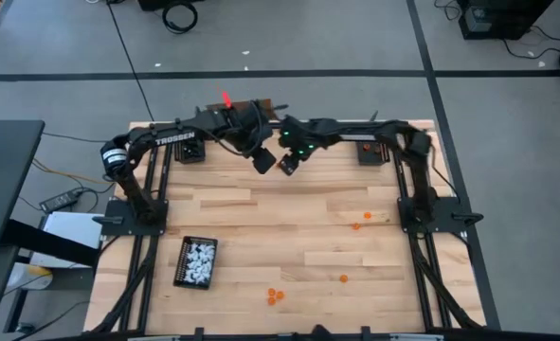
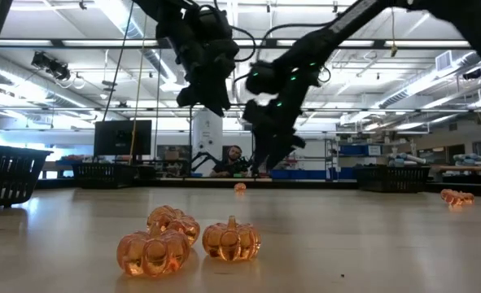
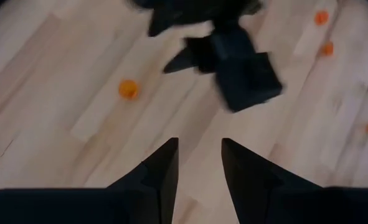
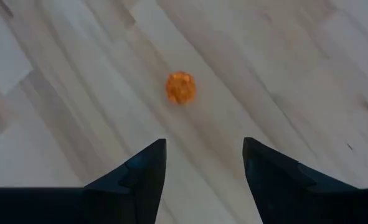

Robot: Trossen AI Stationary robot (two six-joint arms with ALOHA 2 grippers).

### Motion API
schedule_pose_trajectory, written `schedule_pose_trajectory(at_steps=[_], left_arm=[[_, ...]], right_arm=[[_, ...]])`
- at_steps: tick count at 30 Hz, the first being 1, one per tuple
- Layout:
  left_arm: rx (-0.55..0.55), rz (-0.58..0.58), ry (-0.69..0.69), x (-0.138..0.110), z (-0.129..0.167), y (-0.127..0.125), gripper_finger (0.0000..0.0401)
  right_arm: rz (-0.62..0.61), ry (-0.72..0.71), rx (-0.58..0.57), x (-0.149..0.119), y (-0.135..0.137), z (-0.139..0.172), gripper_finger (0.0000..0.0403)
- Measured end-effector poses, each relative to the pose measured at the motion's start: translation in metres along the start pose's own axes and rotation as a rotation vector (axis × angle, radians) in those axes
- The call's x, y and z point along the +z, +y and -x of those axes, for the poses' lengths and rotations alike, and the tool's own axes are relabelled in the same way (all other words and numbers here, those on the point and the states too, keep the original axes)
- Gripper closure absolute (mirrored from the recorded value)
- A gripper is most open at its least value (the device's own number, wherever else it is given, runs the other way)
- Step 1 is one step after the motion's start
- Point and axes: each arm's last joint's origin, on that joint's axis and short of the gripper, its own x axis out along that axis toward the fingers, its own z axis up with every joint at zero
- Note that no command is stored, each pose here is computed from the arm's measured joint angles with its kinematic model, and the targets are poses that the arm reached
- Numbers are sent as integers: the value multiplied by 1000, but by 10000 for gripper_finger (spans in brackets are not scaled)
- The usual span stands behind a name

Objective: Sort Halloween decoration
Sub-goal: Put the orange pumpkin toy into the top right black basket

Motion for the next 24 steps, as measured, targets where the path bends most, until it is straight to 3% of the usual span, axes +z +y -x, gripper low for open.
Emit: schedule_pose_trajectory(at_steps=[9,15,24], left_arm=[[65,-5,146,-15,1,2,271],[222,51,260,-29,6,8,271],[258,70,172,-29,41,15,271]], right_arm=[[53,60,-4,36,11,-34,189],[92,156,6,46,12,-53,190],[183,202,8,53,16,-52,218]])
